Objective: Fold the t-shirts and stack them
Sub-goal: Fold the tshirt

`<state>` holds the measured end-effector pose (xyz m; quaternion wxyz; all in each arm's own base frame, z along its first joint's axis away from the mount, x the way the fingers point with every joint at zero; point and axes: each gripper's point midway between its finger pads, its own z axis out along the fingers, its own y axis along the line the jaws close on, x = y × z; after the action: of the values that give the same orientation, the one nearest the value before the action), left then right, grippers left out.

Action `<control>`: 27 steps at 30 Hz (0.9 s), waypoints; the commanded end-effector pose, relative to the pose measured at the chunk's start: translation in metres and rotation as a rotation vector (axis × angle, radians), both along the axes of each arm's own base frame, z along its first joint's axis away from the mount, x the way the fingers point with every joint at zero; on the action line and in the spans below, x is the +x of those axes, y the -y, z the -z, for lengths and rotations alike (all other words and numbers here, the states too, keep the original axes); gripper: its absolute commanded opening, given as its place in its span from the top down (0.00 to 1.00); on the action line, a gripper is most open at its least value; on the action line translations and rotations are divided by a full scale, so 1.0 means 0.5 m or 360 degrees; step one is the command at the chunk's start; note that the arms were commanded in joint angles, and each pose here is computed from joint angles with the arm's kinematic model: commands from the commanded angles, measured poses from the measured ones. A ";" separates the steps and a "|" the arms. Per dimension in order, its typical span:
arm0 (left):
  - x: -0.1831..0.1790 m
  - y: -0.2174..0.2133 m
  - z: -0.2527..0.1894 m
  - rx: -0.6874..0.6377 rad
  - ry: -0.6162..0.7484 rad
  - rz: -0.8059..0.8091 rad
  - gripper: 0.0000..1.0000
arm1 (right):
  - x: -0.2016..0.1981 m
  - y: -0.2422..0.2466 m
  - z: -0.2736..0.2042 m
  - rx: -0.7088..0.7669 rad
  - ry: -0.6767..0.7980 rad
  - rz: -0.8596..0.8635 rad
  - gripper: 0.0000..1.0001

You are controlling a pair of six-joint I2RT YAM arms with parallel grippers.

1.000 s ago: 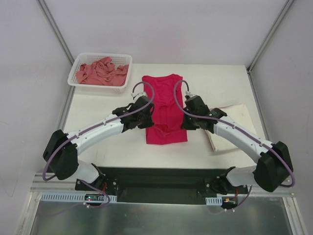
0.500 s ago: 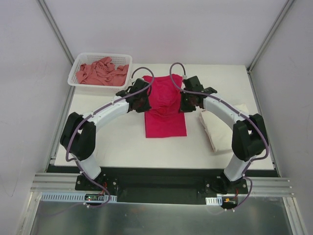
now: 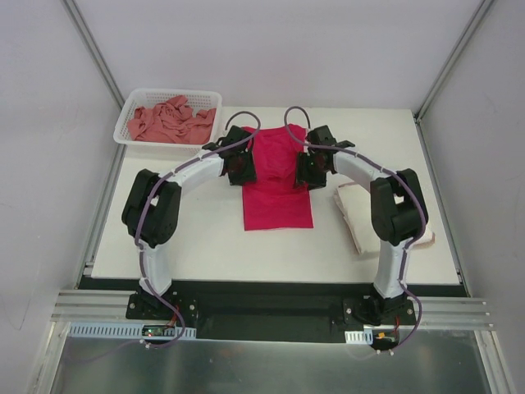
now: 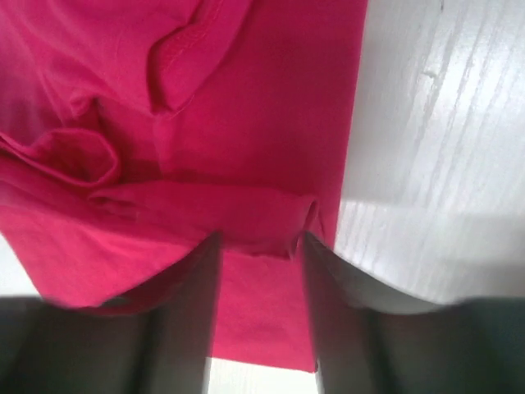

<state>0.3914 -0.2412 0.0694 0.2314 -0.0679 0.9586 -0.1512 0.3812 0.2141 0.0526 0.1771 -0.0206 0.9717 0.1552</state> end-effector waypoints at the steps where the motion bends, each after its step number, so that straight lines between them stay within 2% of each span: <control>1: -0.001 0.005 -0.051 -0.0074 0.0053 0.0062 0.40 | 0.032 -0.019 -0.045 0.0129 0.0027 -0.0025 0.17; 2: -0.005 0.000 -0.062 -0.0074 0.0072 0.0057 0.32 | 0.027 -0.022 -0.062 0.0166 0.0037 -0.0045 0.03; 4: -0.027 -0.010 -0.091 -0.0096 0.0107 0.0050 0.20 | 0.020 -0.023 -0.084 0.0190 0.0078 -0.0059 0.03; 5: -0.038 -0.011 -0.122 -0.0128 0.0153 0.0049 0.02 | 0.003 -0.020 -0.106 0.0220 0.0106 -0.0063 0.03; 7: -0.071 -0.020 -0.118 -0.0133 0.0130 0.0041 0.01 | -0.012 -0.022 -0.128 0.0259 0.0165 -0.0068 0.03; 8: -0.086 -0.019 -0.141 -0.0163 0.0165 0.0048 0.01 | -0.038 -0.019 -0.144 0.0288 0.0188 -0.0080 0.03; 12: -0.160 -0.011 -0.138 -0.0199 0.0142 0.0086 0.01 | -0.107 -0.018 -0.153 0.0343 0.0215 -0.0103 0.03; 14: -0.201 -0.014 -0.120 -0.0198 0.0105 0.0102 0.01 | -0.137 -0.002 -0.163 0.0304 0.0279 -0.0075 0.03; 16: -0.250 -0.017 -0.083 -0.0183 0.0022 0.0093 0.01 | -0.182 0.019 -0.129 0.0239 0.0271 -0.0015 0.03; 18: -0.284 -0.017 -0.087 -0.0245 -0.0004 0.0070 0.01 | -0.163 0.073 -0.189 0.0090 0.0678 0.0218 0.03; 19: -0.319 -0.019 -0.067 -0.0236 -0.0043 0.0095 0.01 | -0.215 0.074 -0.151 -0.0027 0.0747 0.0132 0.03; 20: -0.329 -0.027 -0.086 -0.0240 0.0036 0.0080 0.01 | -0.213 0.115 -0.213 -0.0079 0.0996 0.0279 0.03; 21: -0.343 -0.030 -0.087 -0.0251 0.0047 0.0063 0.01 | -0.222 0.120 -0.224 -0.0069 0.1069 0.0304 0.03; 23: -0.368 -0.045 -0.083 -0.0269 0.0073 0.0027 0.01 | -0.239 0.142 -0.229 -0.0036 0.1117 0.0371 0.03; 27: -0.387 -0.068 -0.060 -0.0260 0.0049 -0.0037 0.01 | -0.276 0.147 -0.193 -0.0100 0.0926 0.0285 0.03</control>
<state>0.1939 -0.2155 0.0961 0.2182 -0.0484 0.9482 -0.2256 0.2351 0.1569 0.1482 0.4527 -0.0225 0.8803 0.1399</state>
